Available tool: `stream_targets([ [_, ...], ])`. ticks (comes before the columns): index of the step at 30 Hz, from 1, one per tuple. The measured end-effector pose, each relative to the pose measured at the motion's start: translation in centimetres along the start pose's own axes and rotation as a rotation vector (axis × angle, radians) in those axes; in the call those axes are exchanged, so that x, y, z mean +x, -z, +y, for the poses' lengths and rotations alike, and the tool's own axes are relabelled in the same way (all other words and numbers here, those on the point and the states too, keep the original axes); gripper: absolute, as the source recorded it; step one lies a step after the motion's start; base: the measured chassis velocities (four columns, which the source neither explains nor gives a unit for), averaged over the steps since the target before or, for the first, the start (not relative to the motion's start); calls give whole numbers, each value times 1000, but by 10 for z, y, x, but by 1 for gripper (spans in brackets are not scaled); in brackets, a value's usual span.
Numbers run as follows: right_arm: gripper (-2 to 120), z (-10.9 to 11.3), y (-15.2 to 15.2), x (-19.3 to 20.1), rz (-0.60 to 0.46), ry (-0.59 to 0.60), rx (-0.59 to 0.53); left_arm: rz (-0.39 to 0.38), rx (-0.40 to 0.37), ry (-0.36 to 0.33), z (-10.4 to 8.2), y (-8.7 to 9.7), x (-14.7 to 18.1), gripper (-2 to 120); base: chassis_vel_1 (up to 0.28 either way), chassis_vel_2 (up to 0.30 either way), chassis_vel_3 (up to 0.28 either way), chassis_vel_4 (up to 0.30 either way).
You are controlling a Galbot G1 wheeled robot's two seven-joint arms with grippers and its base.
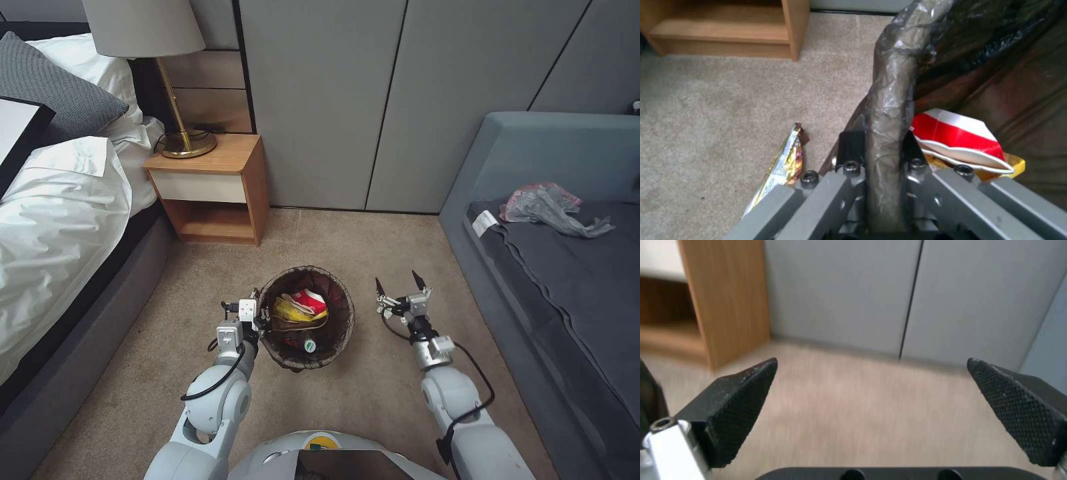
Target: Pick up the trash bin, then pick up the garbage from the floor and place it into the trash bin.
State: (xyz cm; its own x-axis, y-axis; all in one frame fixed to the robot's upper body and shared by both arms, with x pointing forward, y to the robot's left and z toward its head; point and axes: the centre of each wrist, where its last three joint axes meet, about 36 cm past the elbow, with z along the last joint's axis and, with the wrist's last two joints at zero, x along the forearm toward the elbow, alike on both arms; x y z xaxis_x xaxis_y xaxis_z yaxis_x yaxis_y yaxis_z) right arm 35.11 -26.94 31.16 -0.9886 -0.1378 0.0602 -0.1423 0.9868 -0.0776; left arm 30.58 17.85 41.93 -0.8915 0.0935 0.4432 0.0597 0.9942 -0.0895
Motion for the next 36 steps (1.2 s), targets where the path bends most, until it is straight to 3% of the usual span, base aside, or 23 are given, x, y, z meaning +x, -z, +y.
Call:
stream_targets([
  [1,100,0,-4,-4,51,0,-16,0,-1,0,0,0,0,2,0,0,0,0],
  [11,100,-2,-28,-20,191,1,-38,-1,-2,1,1,1,-1,2,0,0,0,0],
  [36,100,-21,-89,-76,337,-25,9,6,0,2,0,-1,-2,2,0,0,0,0],
])
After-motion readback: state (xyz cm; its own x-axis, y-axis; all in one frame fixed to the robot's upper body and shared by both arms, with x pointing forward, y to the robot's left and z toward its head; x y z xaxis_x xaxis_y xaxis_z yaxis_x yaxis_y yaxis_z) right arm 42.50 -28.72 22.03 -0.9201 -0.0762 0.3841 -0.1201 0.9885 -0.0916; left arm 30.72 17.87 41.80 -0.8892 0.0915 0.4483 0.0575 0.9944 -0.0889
